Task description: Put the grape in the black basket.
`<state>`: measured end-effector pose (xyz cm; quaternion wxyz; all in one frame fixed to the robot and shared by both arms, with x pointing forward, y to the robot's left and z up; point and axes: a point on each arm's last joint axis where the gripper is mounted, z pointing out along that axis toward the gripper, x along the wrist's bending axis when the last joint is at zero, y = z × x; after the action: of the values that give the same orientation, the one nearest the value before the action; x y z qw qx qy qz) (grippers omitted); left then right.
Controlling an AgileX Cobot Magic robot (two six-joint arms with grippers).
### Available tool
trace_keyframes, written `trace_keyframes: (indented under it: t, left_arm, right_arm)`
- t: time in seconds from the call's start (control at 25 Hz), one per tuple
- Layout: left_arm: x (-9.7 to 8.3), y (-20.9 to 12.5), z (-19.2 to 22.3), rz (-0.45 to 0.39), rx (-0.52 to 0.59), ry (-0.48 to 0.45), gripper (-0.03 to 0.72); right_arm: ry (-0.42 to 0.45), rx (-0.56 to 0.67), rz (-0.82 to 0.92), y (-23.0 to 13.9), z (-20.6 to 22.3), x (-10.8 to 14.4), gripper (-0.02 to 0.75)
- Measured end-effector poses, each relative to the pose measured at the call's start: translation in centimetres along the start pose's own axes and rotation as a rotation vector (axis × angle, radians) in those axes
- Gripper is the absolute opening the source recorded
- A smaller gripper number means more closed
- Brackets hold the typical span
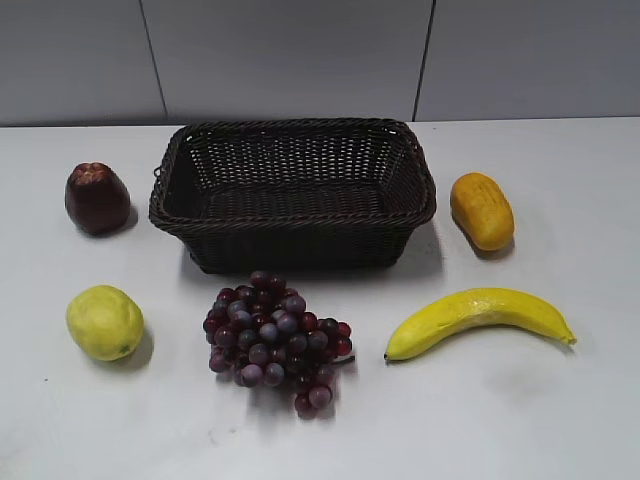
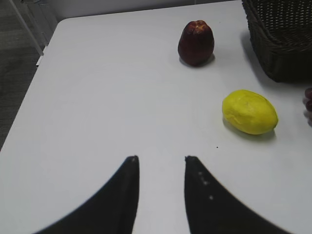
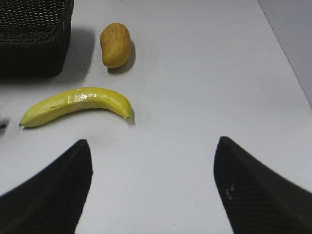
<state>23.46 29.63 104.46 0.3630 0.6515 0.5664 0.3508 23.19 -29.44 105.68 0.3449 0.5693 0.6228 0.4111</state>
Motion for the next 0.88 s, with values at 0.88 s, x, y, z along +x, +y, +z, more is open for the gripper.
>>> trace_keyframes:
  t: [0.88]
  left_arm:
    - [0.0, 0.0, 0.0, 0.000, 0.000, 0.000, 0.237]
  right_arm:
    - [0.025, -0.066, 0.021, 1.8, 0.5, 0.2, 0.602]
